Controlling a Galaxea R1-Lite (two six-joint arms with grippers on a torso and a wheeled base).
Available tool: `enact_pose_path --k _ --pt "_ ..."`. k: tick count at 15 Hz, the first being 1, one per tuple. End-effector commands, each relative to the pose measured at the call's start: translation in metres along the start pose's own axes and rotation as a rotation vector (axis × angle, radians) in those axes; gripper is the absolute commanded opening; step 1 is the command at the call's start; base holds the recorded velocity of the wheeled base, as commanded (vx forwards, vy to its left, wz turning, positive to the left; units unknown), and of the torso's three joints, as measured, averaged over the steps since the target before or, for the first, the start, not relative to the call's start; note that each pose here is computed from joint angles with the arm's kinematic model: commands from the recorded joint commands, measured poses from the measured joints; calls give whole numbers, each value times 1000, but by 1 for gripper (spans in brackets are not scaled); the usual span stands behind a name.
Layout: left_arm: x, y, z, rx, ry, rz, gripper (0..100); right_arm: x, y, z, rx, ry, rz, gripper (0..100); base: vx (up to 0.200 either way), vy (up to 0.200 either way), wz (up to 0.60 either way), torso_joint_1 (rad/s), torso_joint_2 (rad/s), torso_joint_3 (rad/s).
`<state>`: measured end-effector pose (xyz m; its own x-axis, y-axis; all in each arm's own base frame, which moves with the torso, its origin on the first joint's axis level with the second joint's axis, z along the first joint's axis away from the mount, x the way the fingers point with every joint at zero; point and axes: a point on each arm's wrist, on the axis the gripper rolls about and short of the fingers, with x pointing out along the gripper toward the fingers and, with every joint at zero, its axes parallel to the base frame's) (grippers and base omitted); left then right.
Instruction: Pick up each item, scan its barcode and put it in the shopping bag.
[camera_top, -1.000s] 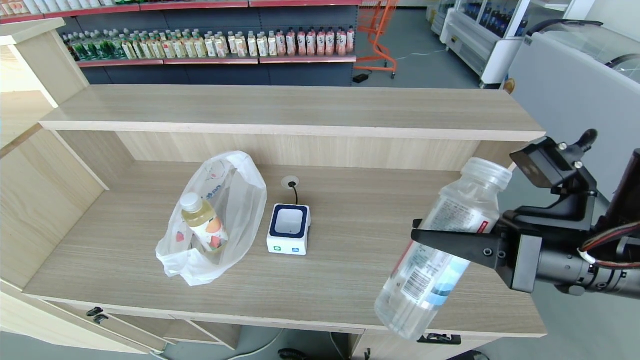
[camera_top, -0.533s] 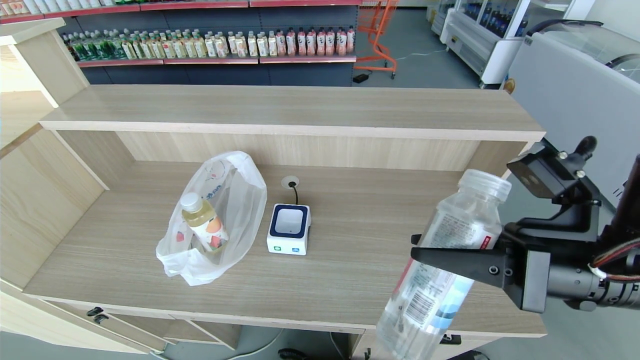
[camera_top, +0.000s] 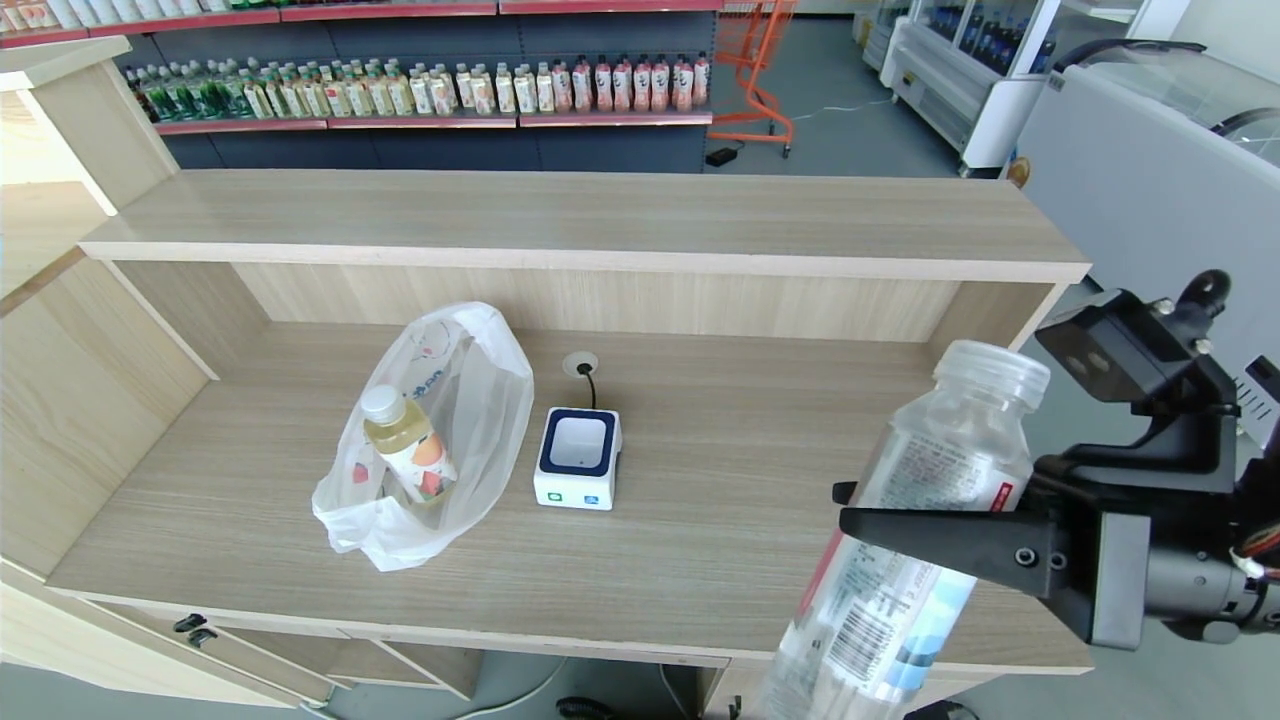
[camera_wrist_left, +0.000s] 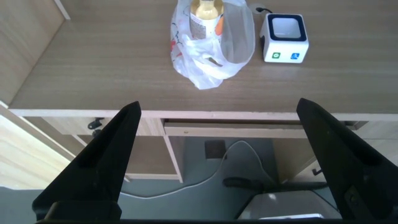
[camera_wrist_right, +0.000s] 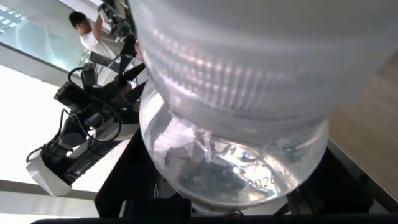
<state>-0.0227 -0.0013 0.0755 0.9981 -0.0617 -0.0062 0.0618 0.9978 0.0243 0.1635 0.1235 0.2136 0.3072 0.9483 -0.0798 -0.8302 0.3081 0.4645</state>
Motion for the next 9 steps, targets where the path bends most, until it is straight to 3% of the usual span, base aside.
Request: enact_pose_path --k 1,9 --pt "0 0 0 0 0 0 100 1 1 -1 -13 3 14 0 0 0 0 0 0 0" --pt "0 0 0 0 0 0 100 15 0 8 -133 6 200 0 0 0 0 0 0 0"
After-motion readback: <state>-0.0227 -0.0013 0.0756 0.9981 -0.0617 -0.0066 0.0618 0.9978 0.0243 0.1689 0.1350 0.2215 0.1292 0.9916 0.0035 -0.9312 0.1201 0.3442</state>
